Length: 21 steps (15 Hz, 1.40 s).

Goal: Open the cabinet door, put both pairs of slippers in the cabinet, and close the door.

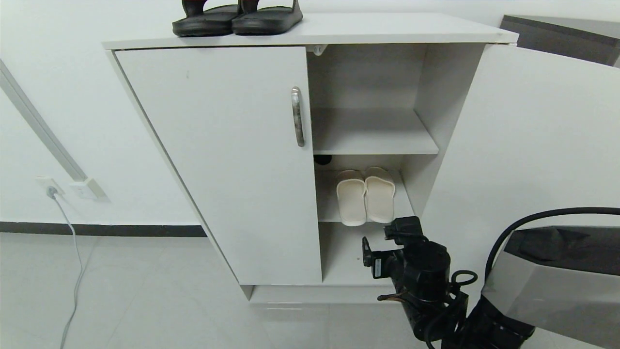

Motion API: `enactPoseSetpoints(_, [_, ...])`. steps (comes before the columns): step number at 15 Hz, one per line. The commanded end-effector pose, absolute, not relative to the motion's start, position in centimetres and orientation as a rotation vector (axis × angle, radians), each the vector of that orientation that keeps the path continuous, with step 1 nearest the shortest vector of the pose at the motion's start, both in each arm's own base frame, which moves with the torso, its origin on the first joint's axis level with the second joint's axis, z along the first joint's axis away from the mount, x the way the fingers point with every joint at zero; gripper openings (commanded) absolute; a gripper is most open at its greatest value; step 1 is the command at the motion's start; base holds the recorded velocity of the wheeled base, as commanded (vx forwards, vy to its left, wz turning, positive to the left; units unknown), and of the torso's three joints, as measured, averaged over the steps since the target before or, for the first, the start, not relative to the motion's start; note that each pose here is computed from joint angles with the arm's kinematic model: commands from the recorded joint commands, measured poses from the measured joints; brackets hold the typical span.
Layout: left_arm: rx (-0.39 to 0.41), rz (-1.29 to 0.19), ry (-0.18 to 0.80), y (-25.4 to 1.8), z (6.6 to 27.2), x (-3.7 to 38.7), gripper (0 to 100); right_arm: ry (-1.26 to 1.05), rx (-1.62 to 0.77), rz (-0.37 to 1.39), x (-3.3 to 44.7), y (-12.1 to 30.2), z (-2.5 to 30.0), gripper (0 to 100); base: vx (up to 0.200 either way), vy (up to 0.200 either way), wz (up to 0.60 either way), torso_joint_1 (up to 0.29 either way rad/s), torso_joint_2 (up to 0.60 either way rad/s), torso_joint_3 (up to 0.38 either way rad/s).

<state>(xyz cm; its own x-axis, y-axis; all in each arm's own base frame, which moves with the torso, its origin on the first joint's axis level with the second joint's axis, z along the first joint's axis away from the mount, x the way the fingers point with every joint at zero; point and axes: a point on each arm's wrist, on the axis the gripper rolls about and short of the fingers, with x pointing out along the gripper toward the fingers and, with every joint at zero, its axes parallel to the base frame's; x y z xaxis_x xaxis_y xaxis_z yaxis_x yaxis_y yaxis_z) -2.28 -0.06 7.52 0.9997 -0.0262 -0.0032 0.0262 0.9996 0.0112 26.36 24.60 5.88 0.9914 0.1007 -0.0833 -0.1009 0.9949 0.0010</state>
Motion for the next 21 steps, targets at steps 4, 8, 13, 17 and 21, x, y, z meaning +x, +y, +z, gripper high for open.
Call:
enactPoseSetpoints(4, [0.011,-0.026,0.004,-0.06,7.52,-2.27,0,0.082,-0.02,0.105,26.15,24.52,5.46,100,0.0,0.0,0.0,0.0,0.0,0.0])
enactPoseSetpoints(8, [0.011,-0.026,0.004,-0.06,7.52,-2.27,0,0.087,-0.024,0.105,26.22,24.6,5.18,100,0.0,0.0,0.0,0.0,0.0,0.0])
enactPoseSetpoints(13, [0.011,-0.026,0.004,-0.06,7.52,-2.27,0,0.088,-0.027,0.105,26.24,24.62,5.05,100,0.0,0.0,0.0,0.002,0.0,0.067])
enactPoseSetpoints(17, [0.012,-0.026,0.004,-0.06,7.52,-2.27,0,0.082,-0.025,0.105,26.27,24.64,5.13,100,0.0,0.0,0.0,0.002,0.0,0.193])
enactPoseSetpoints(21, [0.011,-0.026,0.004,-0.06,7.52,-2.27,0,0.079,-0.029,0.103,26.42,24.56,5.19,100,0.0,0.0,0.0,0.001,0.0,0.19])
